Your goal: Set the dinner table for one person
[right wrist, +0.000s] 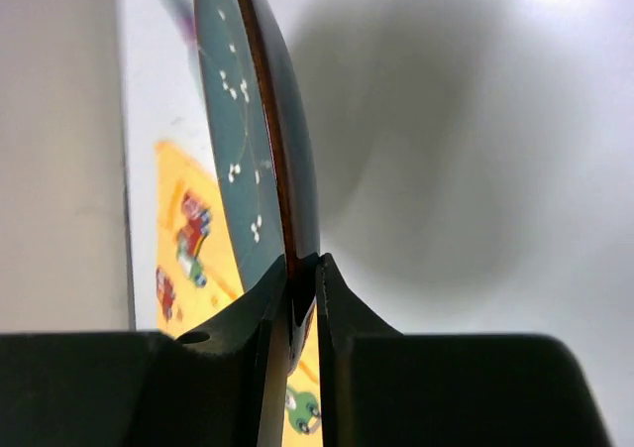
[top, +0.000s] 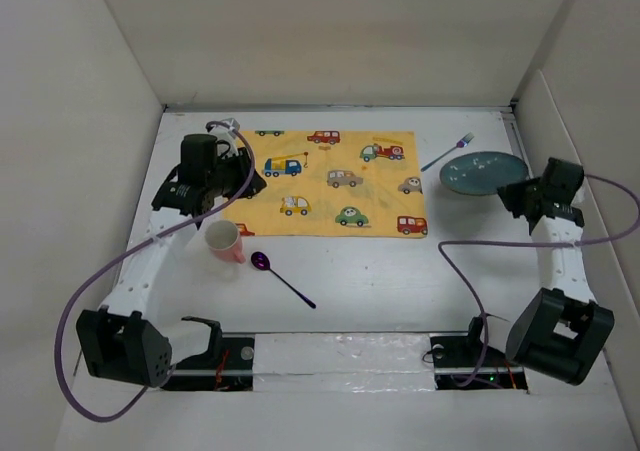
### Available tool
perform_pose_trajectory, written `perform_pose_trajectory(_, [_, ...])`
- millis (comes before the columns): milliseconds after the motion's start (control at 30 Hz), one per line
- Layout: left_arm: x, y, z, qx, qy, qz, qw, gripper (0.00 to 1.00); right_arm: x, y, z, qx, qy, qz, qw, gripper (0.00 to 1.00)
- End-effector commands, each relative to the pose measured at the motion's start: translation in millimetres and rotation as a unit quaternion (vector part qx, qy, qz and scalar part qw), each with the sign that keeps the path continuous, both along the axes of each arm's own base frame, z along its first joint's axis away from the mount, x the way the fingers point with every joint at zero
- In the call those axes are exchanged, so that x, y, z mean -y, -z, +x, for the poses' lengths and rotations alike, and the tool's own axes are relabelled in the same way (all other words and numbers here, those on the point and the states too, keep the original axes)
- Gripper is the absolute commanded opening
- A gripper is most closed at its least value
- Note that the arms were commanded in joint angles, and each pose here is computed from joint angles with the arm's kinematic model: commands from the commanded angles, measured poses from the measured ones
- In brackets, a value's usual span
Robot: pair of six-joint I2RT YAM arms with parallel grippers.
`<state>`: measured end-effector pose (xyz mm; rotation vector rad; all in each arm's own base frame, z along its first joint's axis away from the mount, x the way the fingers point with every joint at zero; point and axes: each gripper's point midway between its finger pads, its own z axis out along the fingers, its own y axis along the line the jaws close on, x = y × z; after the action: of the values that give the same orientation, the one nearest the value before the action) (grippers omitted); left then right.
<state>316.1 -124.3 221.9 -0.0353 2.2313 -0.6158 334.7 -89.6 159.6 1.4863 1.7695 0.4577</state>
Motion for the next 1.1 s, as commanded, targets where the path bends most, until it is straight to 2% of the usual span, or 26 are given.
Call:
perform_pose_trajectory(0, [9,-28,16,0.024,0.016,-0.014,0.999,0.23,-72,-135,54,0.19,-0.168,-0.053,0.966,0.0])
perform_pose_trajectory(167, [12,-39,30,0.03,0.014,-0.016,0.999,0.23,-180,-172,64,0.272,-0.331,0.022,0.903,0.0])
perform_pose_trajectory(200, [12,-39,32,0.031,0.013,-0.017,0.999,0.23,-212,-161,67,0.256,-0.368,0.046,0.893,0.0])
perform_pose_trajectory(267, [12,-45,34,0.038,0.01,-0.019,0.999,0.23,-249,-163,72,0.269,-0.417,0.065,0.866,0.0])
perform_pose_trajectory(433, [11,-59,36,0.056,0.004,-0.023,0.998,0.24,-336,-128,101,0.236,-0.491,0.112,0.831,0.0])
perform_pose_trajectory(567, [9,-64,35,0.062,0.002,-0.02,0.998,0.25,-370,-101,130,0.209,-0.515,0.14,0.82,0.0])
perform_pose_trajectory(733, [7,-63,35,0.065,-0.003,-0.018,0.998,0.25,-398,-69,144,0.183,-0.528,0.165,0.813,0.0])
perform_pose_trajectory(867, [7,-59,34,0.061,-0.002,-0.017,0.998,0.25,-403,-52,151,0.17,-0.524,0.164,0.818,0.0])
perform_pose_trajectory(1067, [8,-53,35,0.057,-0.002,-0.016,0.998,0.25,-403,-3,139,0.117,-0.526,0.162,0.827,0.0])
